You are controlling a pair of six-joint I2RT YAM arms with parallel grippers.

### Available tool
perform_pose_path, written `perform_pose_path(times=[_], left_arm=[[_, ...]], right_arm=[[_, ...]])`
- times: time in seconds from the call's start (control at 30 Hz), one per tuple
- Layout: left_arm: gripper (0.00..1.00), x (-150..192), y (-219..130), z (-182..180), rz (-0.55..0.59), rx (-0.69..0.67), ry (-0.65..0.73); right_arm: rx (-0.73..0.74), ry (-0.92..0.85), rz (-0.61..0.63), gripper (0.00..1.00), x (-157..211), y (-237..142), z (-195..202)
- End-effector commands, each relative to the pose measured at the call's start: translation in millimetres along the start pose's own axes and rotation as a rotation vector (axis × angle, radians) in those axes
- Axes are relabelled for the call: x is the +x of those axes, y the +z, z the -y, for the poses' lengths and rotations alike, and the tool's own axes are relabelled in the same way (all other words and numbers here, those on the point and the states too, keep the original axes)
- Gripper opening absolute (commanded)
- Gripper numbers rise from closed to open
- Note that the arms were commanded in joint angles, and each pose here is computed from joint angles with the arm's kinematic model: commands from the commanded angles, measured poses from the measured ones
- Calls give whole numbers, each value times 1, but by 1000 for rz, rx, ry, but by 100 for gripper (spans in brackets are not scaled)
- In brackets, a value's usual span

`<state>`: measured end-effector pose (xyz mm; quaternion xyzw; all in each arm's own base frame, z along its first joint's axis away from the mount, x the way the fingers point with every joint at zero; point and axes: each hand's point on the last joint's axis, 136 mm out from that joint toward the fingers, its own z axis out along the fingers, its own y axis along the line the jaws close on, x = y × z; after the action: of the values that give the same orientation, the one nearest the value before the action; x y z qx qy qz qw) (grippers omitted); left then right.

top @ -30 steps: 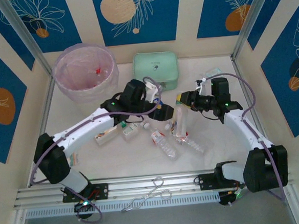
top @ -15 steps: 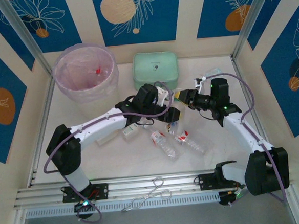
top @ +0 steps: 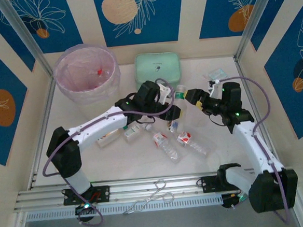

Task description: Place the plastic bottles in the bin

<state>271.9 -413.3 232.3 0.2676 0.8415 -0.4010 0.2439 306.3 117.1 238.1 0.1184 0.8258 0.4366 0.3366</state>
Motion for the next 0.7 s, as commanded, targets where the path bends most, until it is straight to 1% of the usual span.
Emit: perform_pose_path(times=[0.0, 0.1, 0.23, 0.33, 0.4, 0.47, 0.5, 0.57, 0.67], left_arm=[[43, -42, -49, 3, 99, -65, 96], [40, -67, -84, -6, 163, -148, 130], [30, -102, -140, -29, 248, -262, 132], [22, -127, -189, -46, 317, -339, 128], [13, -142, -222, -62, 361, -429, 133], [3, -154, -258, -82, 404, -526, 124], [0, -158, -271, -91, 421, -554, 109], [0, -165, -300, -113, 463, -612, 72], [0, -167, -329, -146, 479, -698, 33]], right_arm=[[81, -20, 57, 99, -5, -26, 6], [112, 18, 98, 99, -3, -38, 19], [154, 76, 112, 99, 4, -51, 29], [212, 69, 106, 99, 11, -57, 38], [252, 74, 112, 99, 14, -57, 49], [261, 74, 108, 99, 15, -55, 54], [259, 77, 103, 99, 14, -54, 55], [250, 82, 99, 99, 12, -51, 55], [239, 87, 86, 99, 10, -49, 52]])
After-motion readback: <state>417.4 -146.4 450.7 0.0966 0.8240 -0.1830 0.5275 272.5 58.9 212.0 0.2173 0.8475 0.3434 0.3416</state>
